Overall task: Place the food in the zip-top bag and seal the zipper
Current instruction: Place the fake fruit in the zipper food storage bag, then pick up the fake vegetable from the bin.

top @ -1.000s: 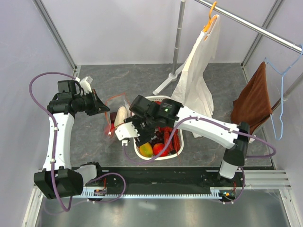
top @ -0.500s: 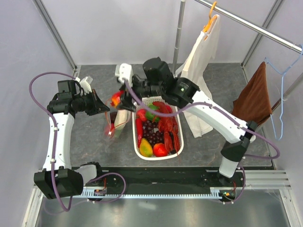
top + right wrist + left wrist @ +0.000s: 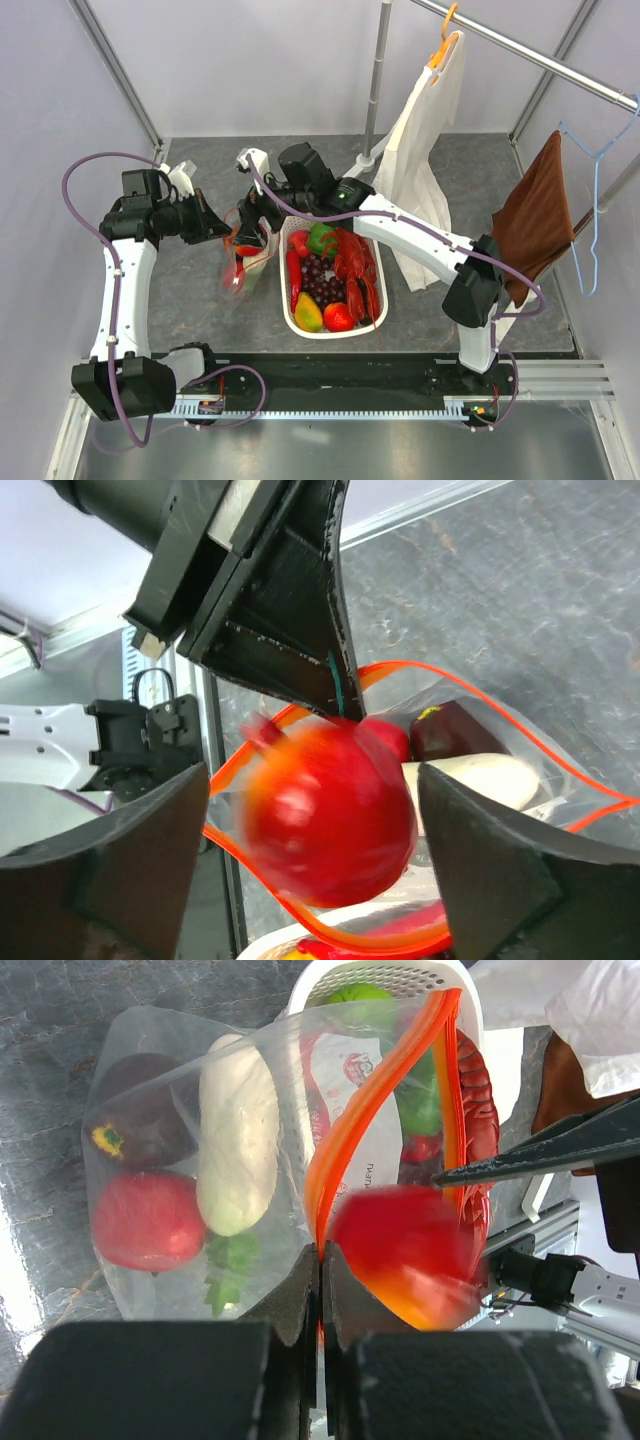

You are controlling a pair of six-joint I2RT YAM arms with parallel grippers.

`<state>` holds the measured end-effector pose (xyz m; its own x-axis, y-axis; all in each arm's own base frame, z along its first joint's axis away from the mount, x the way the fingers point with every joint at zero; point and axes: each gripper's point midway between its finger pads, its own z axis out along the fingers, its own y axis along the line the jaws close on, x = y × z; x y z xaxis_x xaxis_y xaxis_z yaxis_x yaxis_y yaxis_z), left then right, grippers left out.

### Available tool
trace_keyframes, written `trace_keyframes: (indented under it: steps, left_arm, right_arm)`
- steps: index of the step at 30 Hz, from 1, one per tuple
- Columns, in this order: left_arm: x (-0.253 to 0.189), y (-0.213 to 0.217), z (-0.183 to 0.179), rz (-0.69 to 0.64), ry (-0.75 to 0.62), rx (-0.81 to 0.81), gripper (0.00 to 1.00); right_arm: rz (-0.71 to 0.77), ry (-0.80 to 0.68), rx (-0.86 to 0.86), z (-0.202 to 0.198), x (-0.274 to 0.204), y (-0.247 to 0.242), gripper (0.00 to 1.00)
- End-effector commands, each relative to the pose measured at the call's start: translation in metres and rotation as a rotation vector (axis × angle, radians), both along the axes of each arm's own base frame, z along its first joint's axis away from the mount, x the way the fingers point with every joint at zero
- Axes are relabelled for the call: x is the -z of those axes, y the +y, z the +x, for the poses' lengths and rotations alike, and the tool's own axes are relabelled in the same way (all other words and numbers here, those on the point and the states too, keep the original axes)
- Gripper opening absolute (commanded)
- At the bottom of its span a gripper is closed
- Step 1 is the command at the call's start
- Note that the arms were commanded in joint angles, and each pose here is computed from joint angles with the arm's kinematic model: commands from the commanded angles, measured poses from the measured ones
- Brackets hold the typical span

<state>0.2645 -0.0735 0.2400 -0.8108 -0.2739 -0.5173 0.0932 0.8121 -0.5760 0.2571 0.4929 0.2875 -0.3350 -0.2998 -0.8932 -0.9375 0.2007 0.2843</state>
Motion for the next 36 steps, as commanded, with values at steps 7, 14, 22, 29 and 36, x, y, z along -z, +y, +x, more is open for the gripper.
trace_keyframes:
  steps: [7, 14, 22, 29, 36]
  left_arm:
    - [-0.018, -0.003, 0.003, -0.033, -0.053, 0.001, 0.02]
    - [-0.018, -0.002, 0.004, -0.037, -0.052, -0.006, 0.02]
    - [-0.018, 0.004, 0.007, -0.025, -0.051, -0.032, 0.02]
    - [-0.016, 0.012, 0.01, -0.02, -0.041, -0.069, 0.02]
    - [-0.017, 0.014, 0.011, -0.027, -0.04, -0.074, 0.02]
  right_arm:
    - [0.073, -0.061, 0.07, 0.023, -0.063, -0.034, 0.98]
    - [-0.309, -0.339, 0.149, 0.057, -0.017, -0.128, 0.98]
    - [-0.68, -0.333, 0.023, 0.068, 0.063, -0.157, 0.98]
    - [-0.771, -0.321, -0.086, 0.069, 0.101, -0.156, 0.98]
    - [-0.785, -0.241, -0.09, 0.073, 0.129, -0.143, 0.98]
